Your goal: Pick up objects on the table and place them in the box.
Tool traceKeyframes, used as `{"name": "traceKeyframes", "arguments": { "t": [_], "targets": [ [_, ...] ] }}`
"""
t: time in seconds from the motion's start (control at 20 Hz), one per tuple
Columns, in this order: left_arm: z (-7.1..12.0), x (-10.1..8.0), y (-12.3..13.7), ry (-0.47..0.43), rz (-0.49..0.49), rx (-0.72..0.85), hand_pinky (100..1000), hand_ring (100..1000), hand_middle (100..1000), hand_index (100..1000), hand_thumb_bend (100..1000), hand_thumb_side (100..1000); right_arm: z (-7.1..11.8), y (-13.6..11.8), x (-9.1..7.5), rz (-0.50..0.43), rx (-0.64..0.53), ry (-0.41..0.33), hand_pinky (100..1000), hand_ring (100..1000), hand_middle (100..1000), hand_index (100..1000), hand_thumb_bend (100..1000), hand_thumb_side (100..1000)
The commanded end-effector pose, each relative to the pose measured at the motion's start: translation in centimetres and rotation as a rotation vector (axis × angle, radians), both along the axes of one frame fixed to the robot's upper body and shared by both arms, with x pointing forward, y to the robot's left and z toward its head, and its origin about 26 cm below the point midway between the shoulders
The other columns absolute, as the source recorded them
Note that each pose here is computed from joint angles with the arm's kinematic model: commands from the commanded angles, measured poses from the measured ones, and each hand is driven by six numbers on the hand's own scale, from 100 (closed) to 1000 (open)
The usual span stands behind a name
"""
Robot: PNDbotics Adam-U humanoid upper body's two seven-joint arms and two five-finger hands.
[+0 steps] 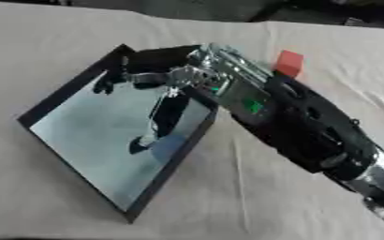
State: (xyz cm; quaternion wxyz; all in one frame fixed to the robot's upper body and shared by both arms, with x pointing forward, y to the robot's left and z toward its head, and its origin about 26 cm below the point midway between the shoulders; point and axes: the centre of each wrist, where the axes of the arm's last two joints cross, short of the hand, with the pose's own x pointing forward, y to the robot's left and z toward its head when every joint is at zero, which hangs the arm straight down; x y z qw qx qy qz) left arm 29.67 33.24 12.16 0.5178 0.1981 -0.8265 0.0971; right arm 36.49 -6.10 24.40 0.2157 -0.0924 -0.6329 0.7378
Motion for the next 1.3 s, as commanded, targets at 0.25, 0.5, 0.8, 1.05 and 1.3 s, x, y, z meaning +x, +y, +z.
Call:
{"name": "traceKeyframes", "arguments": {
  "t": [0.25, 0.5, 0.8, 1.05, 1.3],
  "targets": [
    [0.7, -0.2, 0.5, -0.019, 0.014, 0.025, 806, 587, 795, 779, 411, 664, 5.7, -6.9, -2.3, -0.125, 0.224, -0.091, 899, 864, 765, 904, 486, 296],
    [0.7, -0.3, 0.8, -0.018, 0.025, 0.031, 806, 587, 795, 779, 411, 664, 7.4, -13.2, -3.1, -0.301, 0.271, -0.106, 906, 873, 772, 909, 498, 319],
    [0.7, -0.3, 0.8, -0.020, 0.028, 0.033, 807, 587, 796, 779, 412, 663, 6.8, -19.6, -0.5, -0.514, 0.227, -0.084, 914, 889, 787, 917, 511, 349],
    [0.7, -0.4, 0.9, -0.021, 0.032, 0.031, 807, 587, 796, 780, 412, 663, 6.2, -23.0, 1.2, -0.591, 0.210, -0.080, 915, 887, 787, 915, 512, 346],
    [0.6, -0.3, 0.8, -0.021, 0.028, 0.028, 808, 587, 796, 780, 412, 663, 5.3, -24.4, 2.4, -0.641, 0.178, -0.075, 917, 893, 793, 919, 525, 370]
  ]
}}
